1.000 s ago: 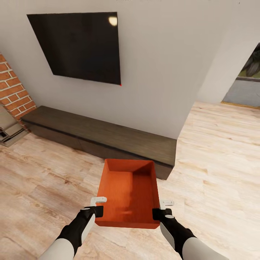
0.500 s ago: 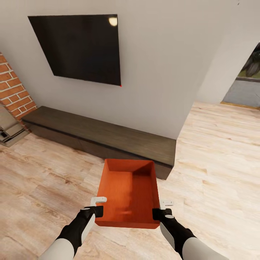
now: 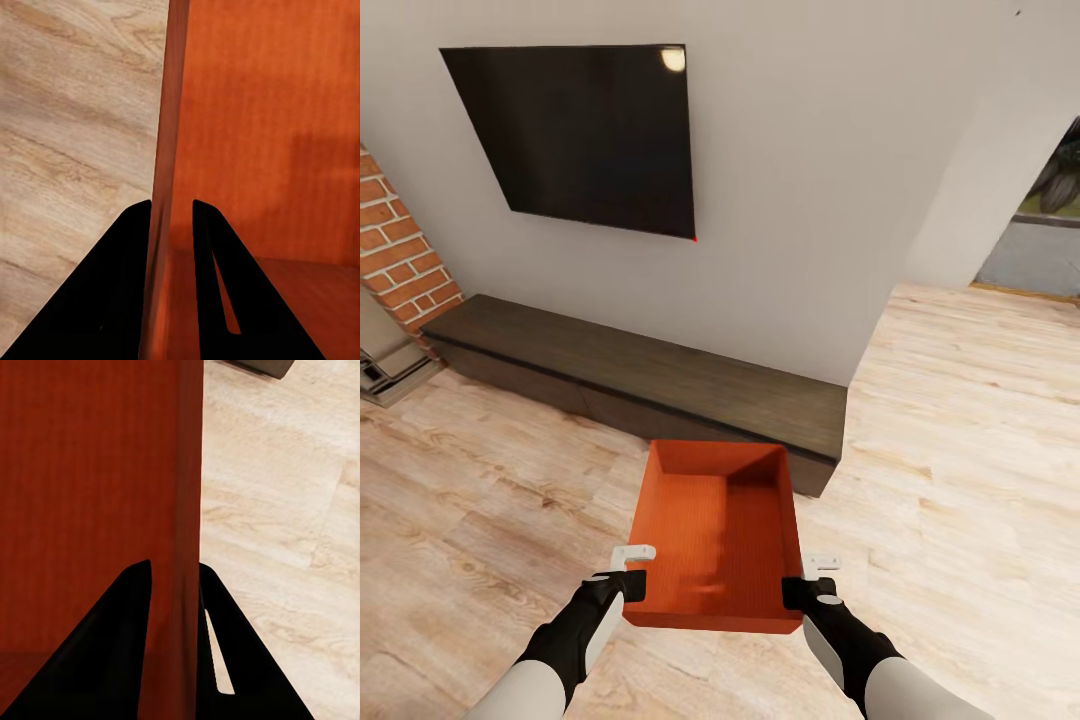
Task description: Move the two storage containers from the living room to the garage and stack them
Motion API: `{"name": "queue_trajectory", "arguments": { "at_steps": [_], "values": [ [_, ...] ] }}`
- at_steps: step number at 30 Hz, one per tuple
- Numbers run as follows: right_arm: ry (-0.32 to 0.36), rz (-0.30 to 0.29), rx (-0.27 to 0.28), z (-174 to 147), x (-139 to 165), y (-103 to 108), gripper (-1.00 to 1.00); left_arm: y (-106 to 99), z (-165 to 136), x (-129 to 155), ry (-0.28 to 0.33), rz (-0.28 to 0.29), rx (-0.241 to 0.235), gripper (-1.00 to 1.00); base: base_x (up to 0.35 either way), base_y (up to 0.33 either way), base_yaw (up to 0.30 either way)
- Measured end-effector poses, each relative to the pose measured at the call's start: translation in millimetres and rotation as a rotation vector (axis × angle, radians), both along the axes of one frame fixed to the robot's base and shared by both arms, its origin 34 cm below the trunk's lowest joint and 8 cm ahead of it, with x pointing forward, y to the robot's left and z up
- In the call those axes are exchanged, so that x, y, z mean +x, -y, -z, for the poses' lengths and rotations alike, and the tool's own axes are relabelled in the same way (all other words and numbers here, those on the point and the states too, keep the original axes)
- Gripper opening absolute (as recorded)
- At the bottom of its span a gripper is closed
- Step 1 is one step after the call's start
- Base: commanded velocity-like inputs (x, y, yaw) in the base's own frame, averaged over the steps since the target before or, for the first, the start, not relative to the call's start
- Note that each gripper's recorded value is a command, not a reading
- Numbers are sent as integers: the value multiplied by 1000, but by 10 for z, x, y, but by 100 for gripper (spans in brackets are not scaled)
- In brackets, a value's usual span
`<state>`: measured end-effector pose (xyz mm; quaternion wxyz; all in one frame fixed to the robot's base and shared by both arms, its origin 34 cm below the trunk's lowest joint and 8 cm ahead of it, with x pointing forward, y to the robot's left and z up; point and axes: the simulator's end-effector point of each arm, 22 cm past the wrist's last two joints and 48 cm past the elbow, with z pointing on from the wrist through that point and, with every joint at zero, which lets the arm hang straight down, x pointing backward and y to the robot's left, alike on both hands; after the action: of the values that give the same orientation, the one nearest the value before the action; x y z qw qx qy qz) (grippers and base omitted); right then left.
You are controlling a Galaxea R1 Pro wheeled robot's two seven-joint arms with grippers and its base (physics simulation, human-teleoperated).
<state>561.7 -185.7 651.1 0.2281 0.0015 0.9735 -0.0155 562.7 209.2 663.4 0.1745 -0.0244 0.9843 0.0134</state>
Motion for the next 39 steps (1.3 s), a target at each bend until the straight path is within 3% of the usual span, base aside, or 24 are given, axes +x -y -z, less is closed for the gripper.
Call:
{"name": "queue_trajectory", "arguments": {
  "at_steps": [39],
  "values": [
    [44, -5, -5, -190, 154, -20, -100, -20, -178, 138, 44, -7, 1, -100, 0, 0, 0]
  ]
}}
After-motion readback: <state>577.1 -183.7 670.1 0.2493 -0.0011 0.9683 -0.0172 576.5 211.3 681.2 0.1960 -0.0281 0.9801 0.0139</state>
